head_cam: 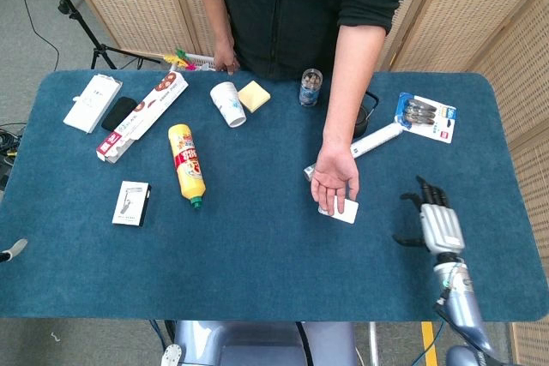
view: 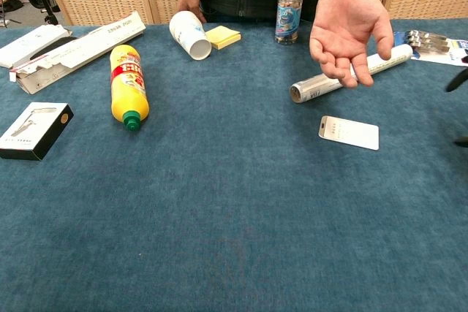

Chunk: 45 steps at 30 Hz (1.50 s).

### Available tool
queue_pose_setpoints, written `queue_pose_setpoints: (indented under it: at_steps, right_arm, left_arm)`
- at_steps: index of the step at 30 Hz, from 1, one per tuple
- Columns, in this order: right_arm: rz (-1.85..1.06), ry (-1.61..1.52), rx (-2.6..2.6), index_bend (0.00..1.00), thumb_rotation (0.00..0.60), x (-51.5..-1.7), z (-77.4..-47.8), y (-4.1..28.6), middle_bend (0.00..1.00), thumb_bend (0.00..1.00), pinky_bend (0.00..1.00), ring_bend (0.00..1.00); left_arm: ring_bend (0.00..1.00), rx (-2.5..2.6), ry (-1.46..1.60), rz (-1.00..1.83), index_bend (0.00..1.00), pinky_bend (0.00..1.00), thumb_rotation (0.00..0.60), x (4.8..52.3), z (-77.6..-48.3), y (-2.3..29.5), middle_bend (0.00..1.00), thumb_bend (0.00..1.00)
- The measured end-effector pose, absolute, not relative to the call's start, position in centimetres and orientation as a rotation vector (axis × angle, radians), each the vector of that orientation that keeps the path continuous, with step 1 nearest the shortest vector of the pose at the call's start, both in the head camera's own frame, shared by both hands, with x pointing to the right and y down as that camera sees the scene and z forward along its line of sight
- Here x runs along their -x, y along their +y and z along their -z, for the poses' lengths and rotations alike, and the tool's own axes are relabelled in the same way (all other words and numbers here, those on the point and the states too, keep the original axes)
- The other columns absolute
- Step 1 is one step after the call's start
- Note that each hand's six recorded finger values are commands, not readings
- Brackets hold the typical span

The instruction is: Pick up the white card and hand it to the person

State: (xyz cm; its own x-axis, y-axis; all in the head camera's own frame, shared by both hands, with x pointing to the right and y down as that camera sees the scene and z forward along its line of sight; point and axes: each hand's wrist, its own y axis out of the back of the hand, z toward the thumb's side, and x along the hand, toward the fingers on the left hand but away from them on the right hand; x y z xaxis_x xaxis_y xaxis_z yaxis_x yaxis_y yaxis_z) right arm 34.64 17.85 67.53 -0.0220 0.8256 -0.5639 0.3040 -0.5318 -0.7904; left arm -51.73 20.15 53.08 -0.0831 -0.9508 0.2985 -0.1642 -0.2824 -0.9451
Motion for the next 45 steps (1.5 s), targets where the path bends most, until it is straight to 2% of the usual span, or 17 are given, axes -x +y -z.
queue_pose_setpoints:
  at_steps: [7,13,36,38,43,45]
  right_arm:
    - [-1.587,-1.163,1.847,0.28,0.6,-30.6,-71.2,16.7,0.0,0.0,0.0,0.0]
    - [-1.61,-1.17,1.861,0.28,0.6,-29.4,-72.4,16.0,0.0,0.0,0.0,0.0]
    - [-1.632,-1.134,1.934,0.31,0.6,-25.6,-74.4,15.9,0.0,0.0,0.0,0.0]
    - [-1.637,-1.129,1.932,0.33,0.6,-25.5,-74.5,15.9,0.0,0.03,0.0,0.0]
    - [-1.649,-1.126,1.928,0.42,0.6,-25.5,-74.7,15.7,0.0,0.18,0.0,0.0]
    - [-1.657,-1.123,1.926,0.43,0.6,-25.6,-74.7,15.7,0.0,0.2,0.0,0.0]
  left_arm:
    - [0.0,1.497,1.257,1.446,0.0,0.03,0.6,52.1,-53.1,20.0,0.0,0.0]
    - [0.0,1.493,1.28,1.457,0.0,0.03,0.6,52.6,-53.1,19.9,0.0,0.0]
    - [0.0,1.488,1.285,1.489,0.0,0.03,0.6,53.1,-53.5,19.8,0.0,0.0]
    - [0.0,1.487,1.289,1.492,0.0,0.03,0.6,53.2,-53.5,19.7,0.0,0.0]
    - [0.0,1.486,1.296,1.492,0.0,0.03,0.6,53.3,-53.4,19.6,0.0,0.0]
    - [0.0,1.487,1.294,1.494,0.0,0.03,0.6,53.3,-53.4,19.7,0.0,0.0]
